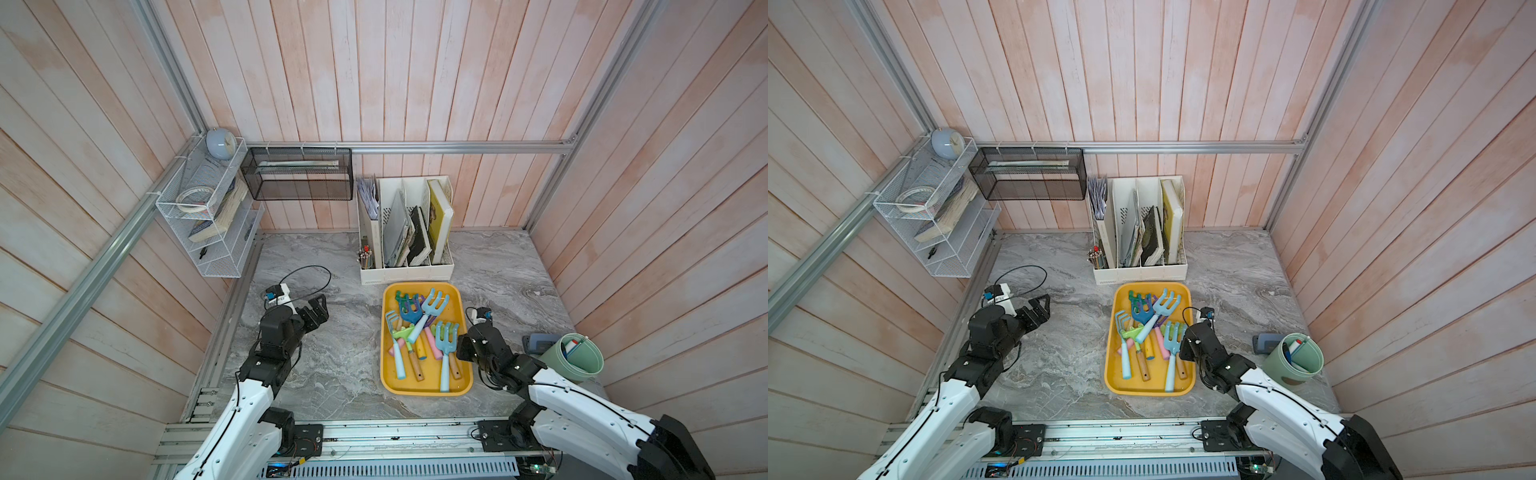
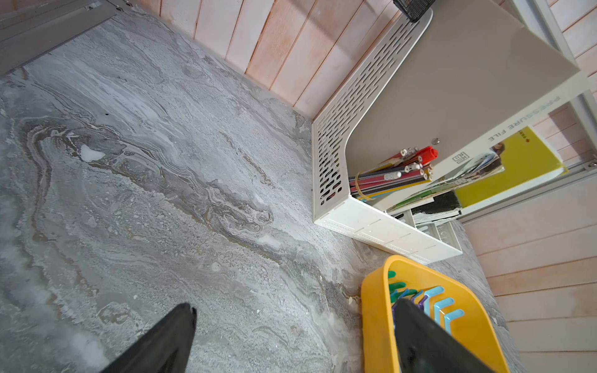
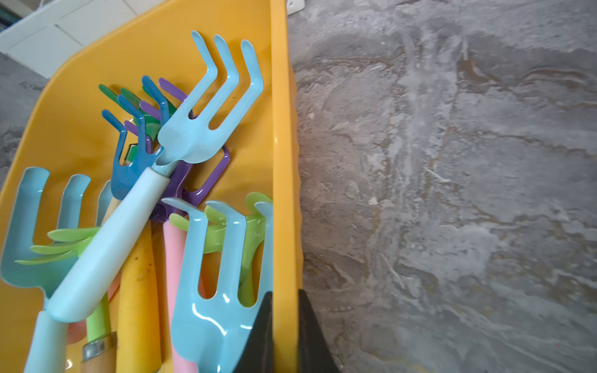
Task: Take the hand rake out of the storage box
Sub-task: Move the storage box to the center of the board.
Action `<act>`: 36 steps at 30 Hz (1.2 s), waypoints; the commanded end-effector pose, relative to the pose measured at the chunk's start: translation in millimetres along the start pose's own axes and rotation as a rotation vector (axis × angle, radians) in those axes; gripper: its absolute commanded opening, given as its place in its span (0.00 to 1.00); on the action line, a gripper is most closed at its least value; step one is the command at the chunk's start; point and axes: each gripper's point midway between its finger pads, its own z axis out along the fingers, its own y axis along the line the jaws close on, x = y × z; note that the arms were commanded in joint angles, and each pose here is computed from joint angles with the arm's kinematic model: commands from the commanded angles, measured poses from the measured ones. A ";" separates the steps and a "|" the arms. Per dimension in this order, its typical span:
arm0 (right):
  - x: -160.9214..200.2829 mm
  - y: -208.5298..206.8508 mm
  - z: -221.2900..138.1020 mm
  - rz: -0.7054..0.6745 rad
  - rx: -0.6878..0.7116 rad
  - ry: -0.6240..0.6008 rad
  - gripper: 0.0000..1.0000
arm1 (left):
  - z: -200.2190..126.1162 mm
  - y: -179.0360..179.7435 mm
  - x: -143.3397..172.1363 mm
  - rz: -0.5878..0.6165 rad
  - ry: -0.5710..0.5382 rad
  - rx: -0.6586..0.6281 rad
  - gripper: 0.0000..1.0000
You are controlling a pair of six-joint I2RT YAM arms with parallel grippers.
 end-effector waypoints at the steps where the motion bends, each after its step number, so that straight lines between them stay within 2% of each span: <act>1: -11.7 29.0 -1.9 -0.008 -0.136 -0.036 0.00 | 1.4 -4.8 -3.9 0.011 -0.011 0.026 1.00; 9: 24.2 142.3 6.3 -0.168 -0.404 0.086 0.00 | 1.5 -2.7 -2.4 0.007 -0.002 0.015 1.00; 13: 26.1 185.4 20.9 -0.213 -0.470 0.112 0.00 | -1.1 2.8 -4.4 0.001 -0.010 -0.015 1.00; 23: -0.2 251.7 82.8 -0.185 -0.443 0.072 0.00 | -16.9 13.7 -29.2 -0.015 -0.087 -0.105 1.00; 32: -35.9 299.2 114.9 -0.147 -0.453 -0.011 0.00 | -3.7 25.8 -16.4 -0.018 -0.031 -0.160 1.00; 33: -37.3 301.8 117.5 -0.146 -0.454 -0.015 0.05 | -2.9 26.2 -15.8 -0.018 -0.026 -0.163 1.00; 36: -39.4 307.2 116.4 -0.166 -0.478 -0.008 0.36 | -3.0 26.5 -16.4 -0.019 -0.025 -0.166 1.00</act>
